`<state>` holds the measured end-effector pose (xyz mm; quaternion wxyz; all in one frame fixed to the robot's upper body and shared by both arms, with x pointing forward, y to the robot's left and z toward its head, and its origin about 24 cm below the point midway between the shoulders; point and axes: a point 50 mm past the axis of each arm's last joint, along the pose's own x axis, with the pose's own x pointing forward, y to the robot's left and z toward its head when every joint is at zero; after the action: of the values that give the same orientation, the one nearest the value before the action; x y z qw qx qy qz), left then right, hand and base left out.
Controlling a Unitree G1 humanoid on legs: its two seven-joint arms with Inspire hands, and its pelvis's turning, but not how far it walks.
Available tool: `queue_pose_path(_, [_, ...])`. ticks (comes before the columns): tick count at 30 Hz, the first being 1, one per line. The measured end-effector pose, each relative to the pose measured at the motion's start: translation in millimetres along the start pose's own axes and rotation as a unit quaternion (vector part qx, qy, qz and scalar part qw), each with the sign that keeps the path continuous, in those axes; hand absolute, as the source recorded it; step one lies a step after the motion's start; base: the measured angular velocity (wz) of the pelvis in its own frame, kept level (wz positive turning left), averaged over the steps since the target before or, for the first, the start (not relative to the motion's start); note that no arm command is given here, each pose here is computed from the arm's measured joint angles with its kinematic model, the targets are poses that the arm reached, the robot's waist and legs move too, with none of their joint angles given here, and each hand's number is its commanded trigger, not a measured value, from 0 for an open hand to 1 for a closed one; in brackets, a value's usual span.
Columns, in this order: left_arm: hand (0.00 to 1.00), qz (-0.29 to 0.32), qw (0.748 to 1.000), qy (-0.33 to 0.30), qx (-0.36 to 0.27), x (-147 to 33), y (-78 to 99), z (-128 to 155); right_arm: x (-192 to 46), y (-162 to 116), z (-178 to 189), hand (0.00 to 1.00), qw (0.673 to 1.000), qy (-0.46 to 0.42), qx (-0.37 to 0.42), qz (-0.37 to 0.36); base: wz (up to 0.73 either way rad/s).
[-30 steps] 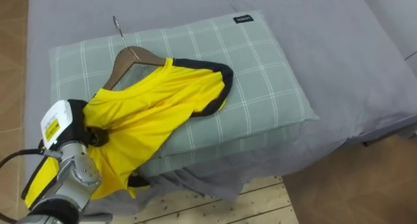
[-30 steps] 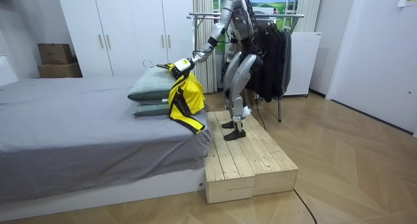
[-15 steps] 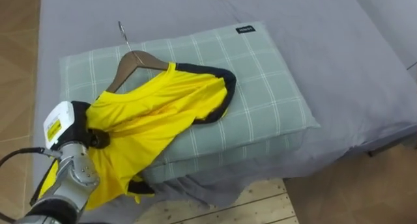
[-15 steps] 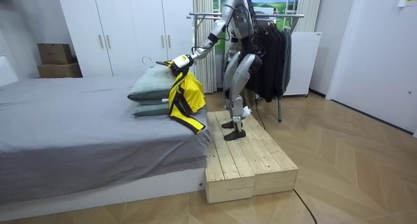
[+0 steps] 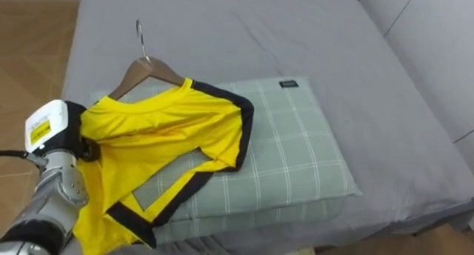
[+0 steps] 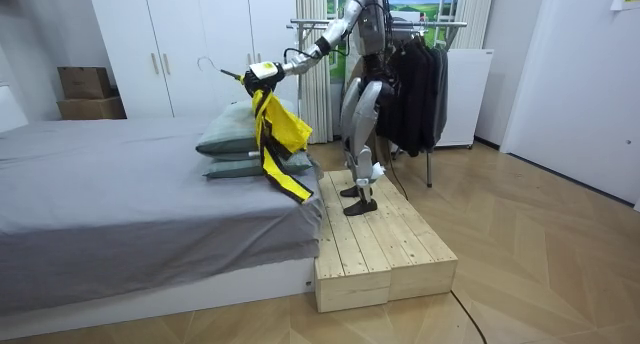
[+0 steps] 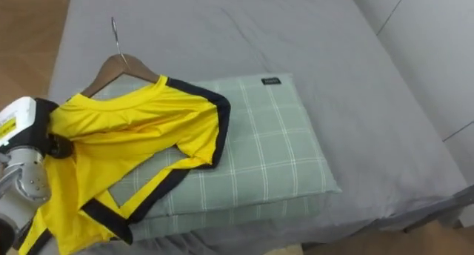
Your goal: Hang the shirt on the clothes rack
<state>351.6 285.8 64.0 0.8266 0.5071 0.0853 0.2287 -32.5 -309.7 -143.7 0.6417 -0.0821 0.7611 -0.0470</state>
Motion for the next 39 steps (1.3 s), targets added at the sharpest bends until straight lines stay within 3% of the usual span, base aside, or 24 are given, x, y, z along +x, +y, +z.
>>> queue_pose_path(7, [1.00, 0.022, 0.999, 0.000, 0.032, 0.2, 5.1, -3, -31, -67, 72, 0.00, 0.975, -0.111, 0.070, -0.178, 0.07])
queue_pose_path(13, [1.00, 0.037, 0.998, -0.024, 0.036, -7.3, 4.0, -6, -70, -81, 150, 0.00, 0.922, -0.270, 0.051, -0.272, 0.08])
queue_pose_path(18, [1.00, 0.025, 0.998, -0.048, 0.038, -25.4, -8.1, -11, -117, -73, 202, 0.00, 0.846, -0.402, -0.029, -0.349, 0.08])
queue_pose_path(21, [1.00, 0.014, 0.997, -0.068, 0.026, -37.0, -15.0, -7, -150, -43, 226, 0.00, 0.781, -0.492, -0.097, -0.372, 0.00])
queue_pose_path(25, [1.00, -0.003, 0.997, -0.083, 0.008, -44.7, -22.3, 1, -173, -22, 239, 0.00, 0.729, -0.549, -0.144, -0.382, -0.02])
queue_pose_path(32, [1.00, -0.060, 0.995, -0.074, -0.001, -68.8, -44.0, -8, -193, 3, 247, 0.00, 0.688, -0.592, -0.180, -0.378, -0.14])
queue_pose_path(39, [1.00, -0.075, 0.994, -0.075, -0.016, -79.3, -52.9, -5, -209, 12, 251, 0.00, 0.662, -0.623, -0.182, -0.375, -0.01])
